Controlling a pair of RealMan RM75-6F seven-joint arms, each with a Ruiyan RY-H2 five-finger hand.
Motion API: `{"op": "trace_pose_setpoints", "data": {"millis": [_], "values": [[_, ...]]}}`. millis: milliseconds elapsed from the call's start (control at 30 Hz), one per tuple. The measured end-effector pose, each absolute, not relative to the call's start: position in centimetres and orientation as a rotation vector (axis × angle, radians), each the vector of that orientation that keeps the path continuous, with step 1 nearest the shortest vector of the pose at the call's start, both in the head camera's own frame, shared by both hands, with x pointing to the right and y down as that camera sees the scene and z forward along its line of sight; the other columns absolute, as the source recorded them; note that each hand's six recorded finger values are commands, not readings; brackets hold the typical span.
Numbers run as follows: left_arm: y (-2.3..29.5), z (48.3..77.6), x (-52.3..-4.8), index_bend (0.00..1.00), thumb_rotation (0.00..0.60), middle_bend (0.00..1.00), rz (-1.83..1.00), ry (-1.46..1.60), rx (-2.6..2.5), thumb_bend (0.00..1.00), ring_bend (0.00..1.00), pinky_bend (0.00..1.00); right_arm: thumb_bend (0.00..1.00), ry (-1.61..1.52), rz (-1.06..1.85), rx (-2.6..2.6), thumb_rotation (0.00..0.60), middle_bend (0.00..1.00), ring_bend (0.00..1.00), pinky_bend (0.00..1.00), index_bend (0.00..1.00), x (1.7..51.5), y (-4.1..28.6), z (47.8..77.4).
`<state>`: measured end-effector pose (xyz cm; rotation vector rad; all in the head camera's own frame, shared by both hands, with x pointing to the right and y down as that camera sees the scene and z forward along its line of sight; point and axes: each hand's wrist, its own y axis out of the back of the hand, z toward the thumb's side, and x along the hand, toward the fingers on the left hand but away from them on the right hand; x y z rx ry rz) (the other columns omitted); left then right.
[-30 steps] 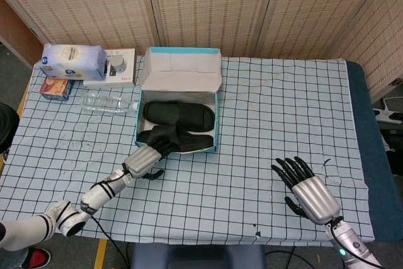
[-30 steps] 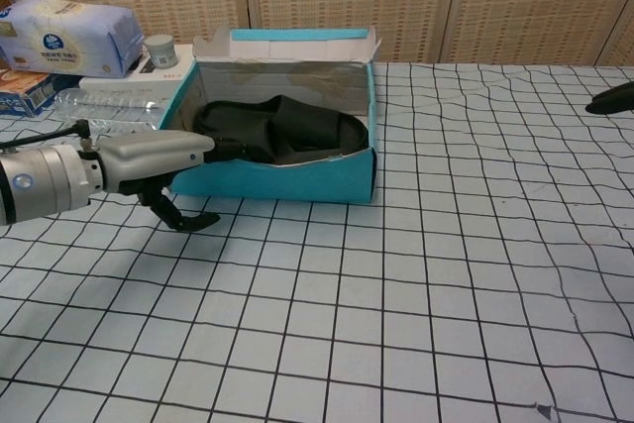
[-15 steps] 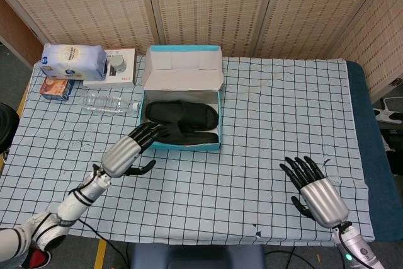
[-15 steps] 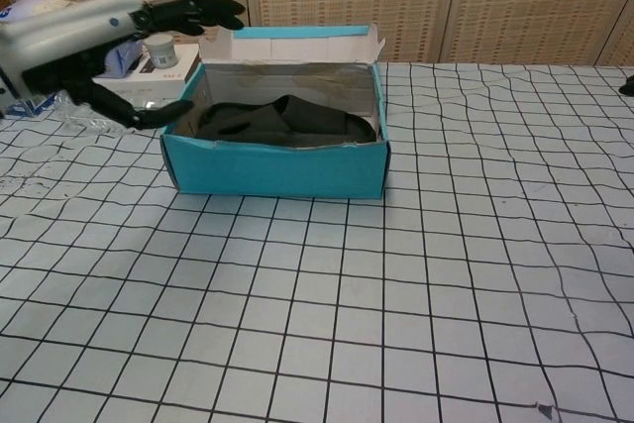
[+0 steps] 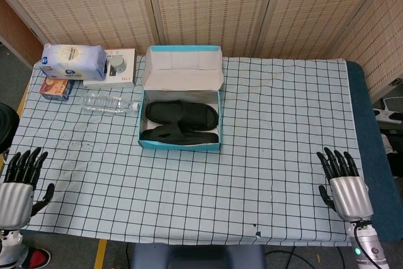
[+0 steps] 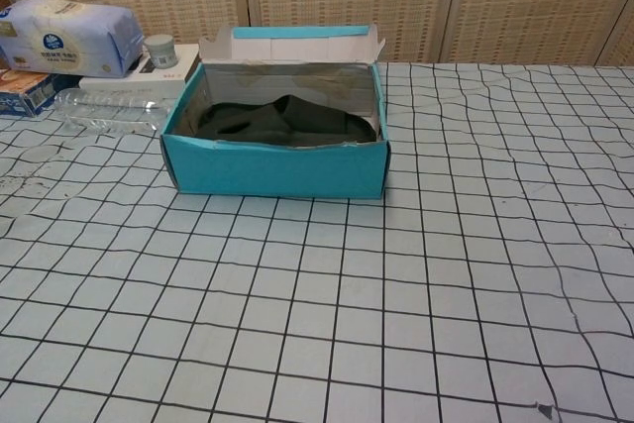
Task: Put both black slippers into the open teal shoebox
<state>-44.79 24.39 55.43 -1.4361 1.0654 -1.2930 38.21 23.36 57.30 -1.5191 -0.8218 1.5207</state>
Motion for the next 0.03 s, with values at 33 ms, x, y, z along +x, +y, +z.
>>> {"op": "trace_pose_setpoints", "data": {"millis": [33], "values": [[24.42, 55.40, -45.07, 0.00, 0.600, 0.00, -1.305, 1.070, -1.428, 0.41, 0.00, 0.05, 0.36, -0.823, 1.526, -1.519, 0.595, 0.00, 0.00, 0.00, 0.00, 38.32, 23.38, 57.30]]}}
